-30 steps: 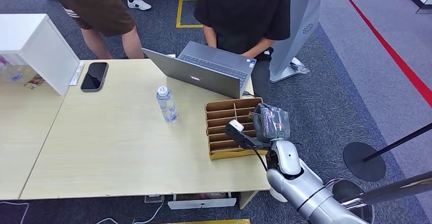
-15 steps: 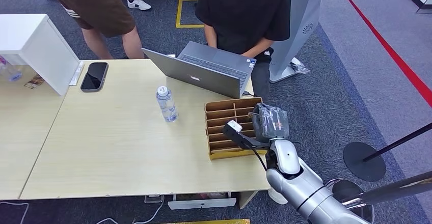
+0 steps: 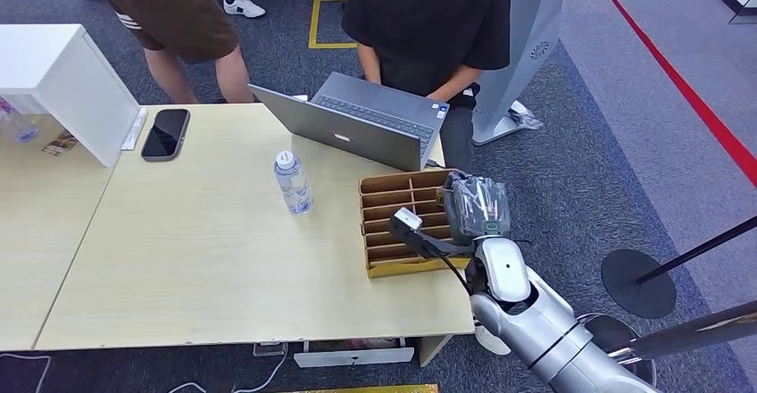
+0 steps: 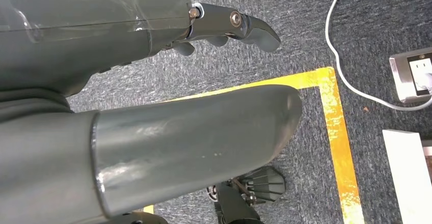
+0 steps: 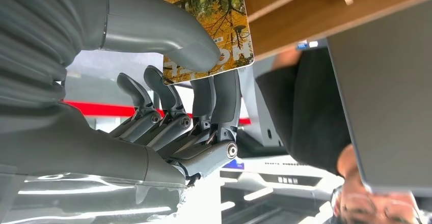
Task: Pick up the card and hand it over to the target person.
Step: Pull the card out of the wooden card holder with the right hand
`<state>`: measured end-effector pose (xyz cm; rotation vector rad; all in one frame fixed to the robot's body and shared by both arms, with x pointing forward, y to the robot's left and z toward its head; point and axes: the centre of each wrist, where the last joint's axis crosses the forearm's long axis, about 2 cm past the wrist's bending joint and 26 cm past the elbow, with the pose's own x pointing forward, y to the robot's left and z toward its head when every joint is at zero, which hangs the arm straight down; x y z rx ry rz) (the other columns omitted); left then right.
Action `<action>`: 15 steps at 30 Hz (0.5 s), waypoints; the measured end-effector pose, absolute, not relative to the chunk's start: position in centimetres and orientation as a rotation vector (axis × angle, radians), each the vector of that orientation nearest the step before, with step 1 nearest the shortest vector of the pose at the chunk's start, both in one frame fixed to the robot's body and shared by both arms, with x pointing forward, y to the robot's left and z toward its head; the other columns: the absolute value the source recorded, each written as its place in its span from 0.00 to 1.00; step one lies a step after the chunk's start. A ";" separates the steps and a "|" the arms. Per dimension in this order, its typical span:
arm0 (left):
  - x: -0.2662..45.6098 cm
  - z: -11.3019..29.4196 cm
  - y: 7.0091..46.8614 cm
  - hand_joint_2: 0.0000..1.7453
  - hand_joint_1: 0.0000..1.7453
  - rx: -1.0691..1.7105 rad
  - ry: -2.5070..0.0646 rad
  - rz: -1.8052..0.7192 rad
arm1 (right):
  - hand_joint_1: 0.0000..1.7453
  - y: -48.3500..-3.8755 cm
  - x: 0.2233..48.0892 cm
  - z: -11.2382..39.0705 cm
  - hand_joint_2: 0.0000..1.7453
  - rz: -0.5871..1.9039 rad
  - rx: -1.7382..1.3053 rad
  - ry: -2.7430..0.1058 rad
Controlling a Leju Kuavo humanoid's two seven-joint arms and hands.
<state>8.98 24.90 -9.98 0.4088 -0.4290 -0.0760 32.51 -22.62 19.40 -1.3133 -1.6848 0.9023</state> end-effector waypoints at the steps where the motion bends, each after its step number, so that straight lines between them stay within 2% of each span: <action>1: 9.0 -10.0 24.9 0.00 0.00 0.409 -0.429 -0.076 | 0.84 -22.6 32.5 19.6 1.00 0.899 -1.315 -1.692; 15: 9.4 -9.9 24.9 0.00 0.00 0.406 -0.436 -0.096 | 0.85 -23.3 34.8 21.8 1.00 0.808 -1.313 -1.734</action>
